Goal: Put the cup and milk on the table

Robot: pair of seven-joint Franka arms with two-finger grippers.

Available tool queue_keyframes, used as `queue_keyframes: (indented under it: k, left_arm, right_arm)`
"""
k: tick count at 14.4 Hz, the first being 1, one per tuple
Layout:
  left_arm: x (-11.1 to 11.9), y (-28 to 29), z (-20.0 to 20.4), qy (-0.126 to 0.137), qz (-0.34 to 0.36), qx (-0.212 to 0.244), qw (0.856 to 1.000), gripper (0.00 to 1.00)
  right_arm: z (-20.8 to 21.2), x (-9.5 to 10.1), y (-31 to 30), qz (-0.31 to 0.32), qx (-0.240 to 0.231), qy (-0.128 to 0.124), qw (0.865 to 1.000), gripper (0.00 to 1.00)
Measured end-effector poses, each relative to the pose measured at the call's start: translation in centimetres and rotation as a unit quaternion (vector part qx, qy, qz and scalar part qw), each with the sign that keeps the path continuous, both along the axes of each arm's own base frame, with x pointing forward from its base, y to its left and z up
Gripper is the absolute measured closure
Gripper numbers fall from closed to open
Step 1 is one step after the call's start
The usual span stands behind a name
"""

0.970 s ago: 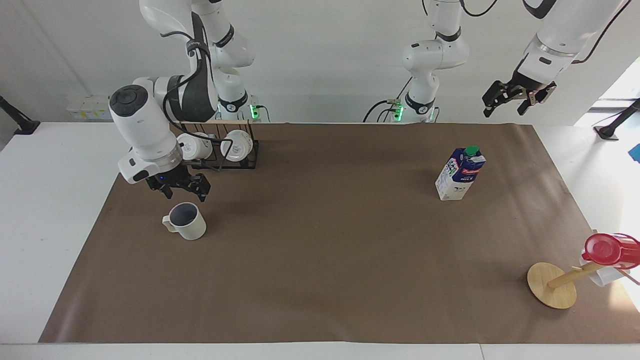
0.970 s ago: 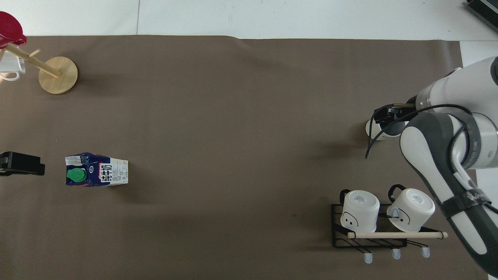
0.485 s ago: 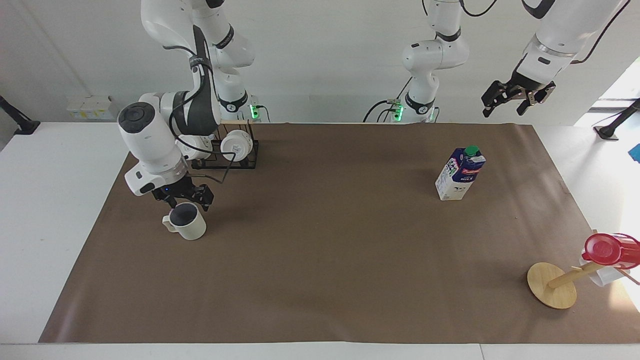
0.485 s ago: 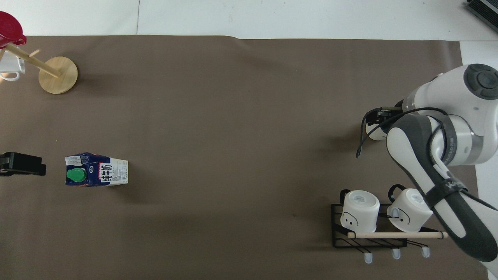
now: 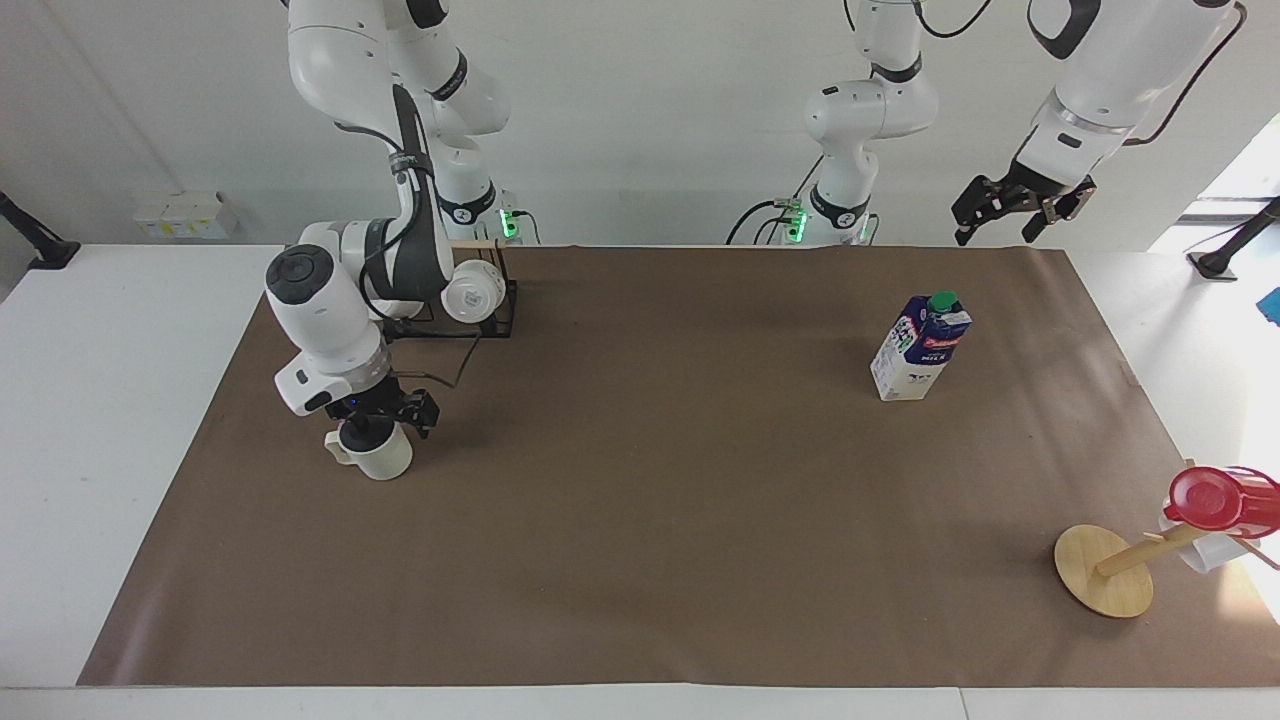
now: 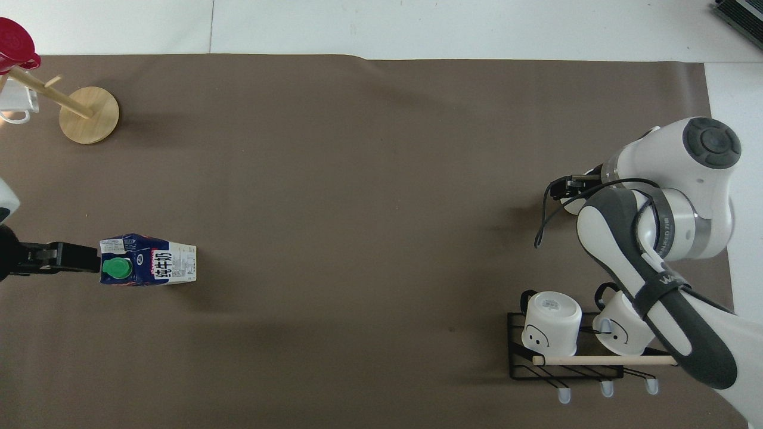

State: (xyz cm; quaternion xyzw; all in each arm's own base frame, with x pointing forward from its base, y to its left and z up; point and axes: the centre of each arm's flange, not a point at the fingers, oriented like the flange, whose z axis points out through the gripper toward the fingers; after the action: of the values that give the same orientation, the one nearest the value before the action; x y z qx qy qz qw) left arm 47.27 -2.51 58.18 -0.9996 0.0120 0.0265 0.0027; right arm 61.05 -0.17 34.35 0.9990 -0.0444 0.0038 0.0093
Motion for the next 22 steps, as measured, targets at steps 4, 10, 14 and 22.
queue_keyframes:
  k: [4, 10, 14, 22]
  left_arm:
    - [0.0, -1.3, -2.9, -0.027, -0.023, 0.0, 0.999, 0.0]
    - [-1.5, -0.5, -6.4, -0.065, -0.092, 0.003, 0.994, 0.0]
    - [-2.1, 0.0, -8.0, -0.083, -0.106, 0.005, 0.991, 0.0]
    - [-2.2, 0.2, -12.0, -0.103, -0.108, 0.007, 0.989, 0.0]
  right_arm:
    - [0.0, 0.0, 0.0, 0.001, -0.001, 0.0, 1.0, 0.19]
    - [0.0, 0.0, 0.0, 0.001, -0.001, 0.0, 1.0, 0.86]
    - [0.1, 0.0, 0.0, 0.001, -0.001, -0.001, 1.0, 0.96]
    - [3.1, 1.5, 3.6, 0.03, 0.0, -0.032, 0.999, 0.96]
